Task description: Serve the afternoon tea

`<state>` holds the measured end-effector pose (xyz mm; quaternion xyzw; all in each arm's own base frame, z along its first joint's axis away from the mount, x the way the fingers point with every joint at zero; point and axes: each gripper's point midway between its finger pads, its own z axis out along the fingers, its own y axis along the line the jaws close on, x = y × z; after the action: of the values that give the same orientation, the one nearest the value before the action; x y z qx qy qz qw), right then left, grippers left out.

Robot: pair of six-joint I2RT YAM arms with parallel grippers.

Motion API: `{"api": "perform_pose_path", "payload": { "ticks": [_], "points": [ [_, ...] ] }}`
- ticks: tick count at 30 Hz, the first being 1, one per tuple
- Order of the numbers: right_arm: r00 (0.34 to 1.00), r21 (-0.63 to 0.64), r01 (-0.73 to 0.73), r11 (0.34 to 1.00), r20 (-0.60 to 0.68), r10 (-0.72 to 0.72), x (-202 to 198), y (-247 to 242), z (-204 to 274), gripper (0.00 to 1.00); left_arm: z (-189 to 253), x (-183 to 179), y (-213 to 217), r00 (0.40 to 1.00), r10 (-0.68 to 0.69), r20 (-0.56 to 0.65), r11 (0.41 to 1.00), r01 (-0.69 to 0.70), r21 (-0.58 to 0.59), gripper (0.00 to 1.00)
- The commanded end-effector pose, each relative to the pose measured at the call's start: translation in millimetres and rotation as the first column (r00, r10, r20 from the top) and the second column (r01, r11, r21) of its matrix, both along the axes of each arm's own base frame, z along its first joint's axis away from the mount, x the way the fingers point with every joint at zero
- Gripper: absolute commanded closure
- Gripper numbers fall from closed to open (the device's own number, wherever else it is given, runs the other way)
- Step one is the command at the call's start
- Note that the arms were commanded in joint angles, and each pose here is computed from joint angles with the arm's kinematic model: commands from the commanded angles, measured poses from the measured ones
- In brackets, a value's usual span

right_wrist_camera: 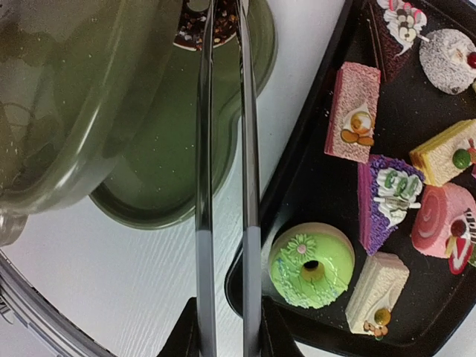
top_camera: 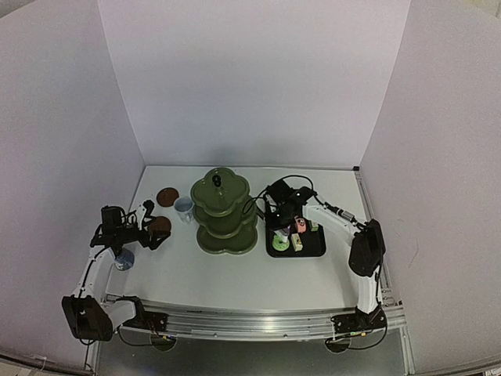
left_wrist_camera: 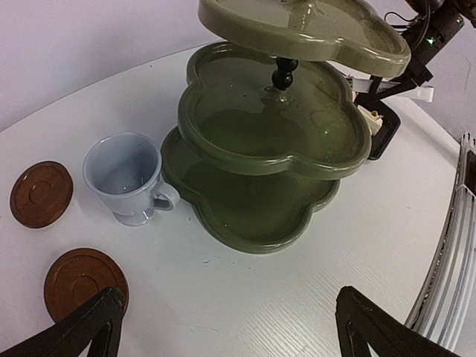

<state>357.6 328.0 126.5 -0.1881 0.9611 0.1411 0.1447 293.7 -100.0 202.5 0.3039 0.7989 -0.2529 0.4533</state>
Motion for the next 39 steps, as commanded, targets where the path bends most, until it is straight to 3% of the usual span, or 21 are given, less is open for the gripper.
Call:
{"api": "perform_pose_path", "payload": {
  "ticks": [1, 7, 13, 18, 39],
  "points": [
    [0.999, 0.057, -0.007, 0.998, 0.041, 0.005, 13, 22, 7, 1.0, 3, -10, -5, 0.999, -0.047, 0.02, 0.999, 0.047, 0.011, 0.0],
    [0.999, 0.046, -0.028, 0.999, 0.025, 0.026, 10, 27, -2, 0.99, 3, -13, -5, 0.998, -0.053, 0.03, 0.998, 0.053, 0.016, 0.0],
    [1.0, 0.045, -0.025, 0.999, 0.016, 0.024, 7, 26, -4, 0.8, 5, -11, -5, 0.998, -0.053, 0.034, 0.998, 0.052, 0.018, 0.0],
    [1.0, 0.042, -0.008, 0.999, 0.013, 0.007, 6, 23, -3, 0.72, 3, -9, -4, 0.998, -0.049, 0.038, 0.998, 0.048, 0.026, 0.01],
    [0.993, 0.131, 0.097, 0.987, 0.049, -0.104, 1, 15, 48, 0.66, -1, -15, -6, 0.997, -0.064, 0.038, 0.998, 0.063, 0.024, 0.0]
  ]
}}
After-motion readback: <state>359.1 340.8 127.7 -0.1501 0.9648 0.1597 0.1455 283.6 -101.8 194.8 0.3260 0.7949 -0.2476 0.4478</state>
